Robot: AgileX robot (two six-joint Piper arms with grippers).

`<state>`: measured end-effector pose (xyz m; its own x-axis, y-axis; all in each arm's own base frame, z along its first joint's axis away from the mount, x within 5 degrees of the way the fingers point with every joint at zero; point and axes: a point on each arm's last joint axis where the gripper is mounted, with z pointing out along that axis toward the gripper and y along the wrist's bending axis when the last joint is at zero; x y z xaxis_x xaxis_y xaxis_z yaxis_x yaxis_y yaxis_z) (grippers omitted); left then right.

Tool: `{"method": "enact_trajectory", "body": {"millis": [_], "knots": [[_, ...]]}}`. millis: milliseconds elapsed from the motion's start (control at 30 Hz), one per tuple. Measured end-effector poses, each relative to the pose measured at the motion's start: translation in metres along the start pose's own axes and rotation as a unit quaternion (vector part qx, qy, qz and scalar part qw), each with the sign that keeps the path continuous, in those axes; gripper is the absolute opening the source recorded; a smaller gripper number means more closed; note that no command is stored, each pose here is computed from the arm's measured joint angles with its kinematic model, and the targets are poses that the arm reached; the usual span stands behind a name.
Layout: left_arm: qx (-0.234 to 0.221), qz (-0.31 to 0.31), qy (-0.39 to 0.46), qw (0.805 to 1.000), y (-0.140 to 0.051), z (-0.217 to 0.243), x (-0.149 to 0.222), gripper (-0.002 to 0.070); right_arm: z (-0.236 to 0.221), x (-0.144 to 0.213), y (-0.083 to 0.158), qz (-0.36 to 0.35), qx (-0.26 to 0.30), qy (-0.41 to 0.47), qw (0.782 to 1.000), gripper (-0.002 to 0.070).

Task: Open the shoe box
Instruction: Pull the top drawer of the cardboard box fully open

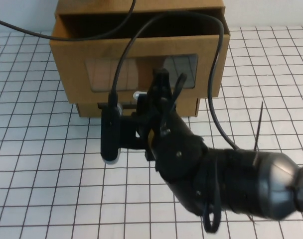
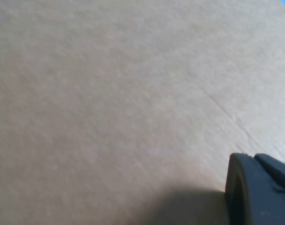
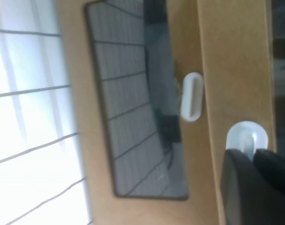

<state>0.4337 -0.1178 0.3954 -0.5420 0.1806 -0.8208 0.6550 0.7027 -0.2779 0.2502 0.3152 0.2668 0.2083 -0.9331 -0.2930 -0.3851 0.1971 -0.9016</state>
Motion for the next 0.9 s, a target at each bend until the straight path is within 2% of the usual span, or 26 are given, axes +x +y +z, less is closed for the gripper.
{"method": "enact_trajectory", "body": {"millis": [200, 433, 700, 900], "knots": [[0.002, -0.003, 0.003, 1.000, -0.001, 0.000, 0.000, -0.0002, -0.043, -0.001, 0.017, 0.011, -0.009, -0.013, 1.000, 0.0006], [0.002, -0.005, 0.003, 1.000, -0.001, 0.000, 0.000, -0.0002, -0.060, -0.004, 0.028, 0.038, -0.018, 0.006, 0.999, 0.0007], [0.002, -0.004, 0.002, 1.000, -0.002, -0.001, -0.001, -0.0002, -0.092, -0.016, 0.027, 0.064, -0.003, 0.006, 0.998, 0.0018], [0.004, 0.027, -0.006, 1.000, -0.015, -0.020, -0.015, -0.0002, -0.125, -0.024, 0.018, 0.087, 0.008, -0.010, 0.996, 0.0018]]}}
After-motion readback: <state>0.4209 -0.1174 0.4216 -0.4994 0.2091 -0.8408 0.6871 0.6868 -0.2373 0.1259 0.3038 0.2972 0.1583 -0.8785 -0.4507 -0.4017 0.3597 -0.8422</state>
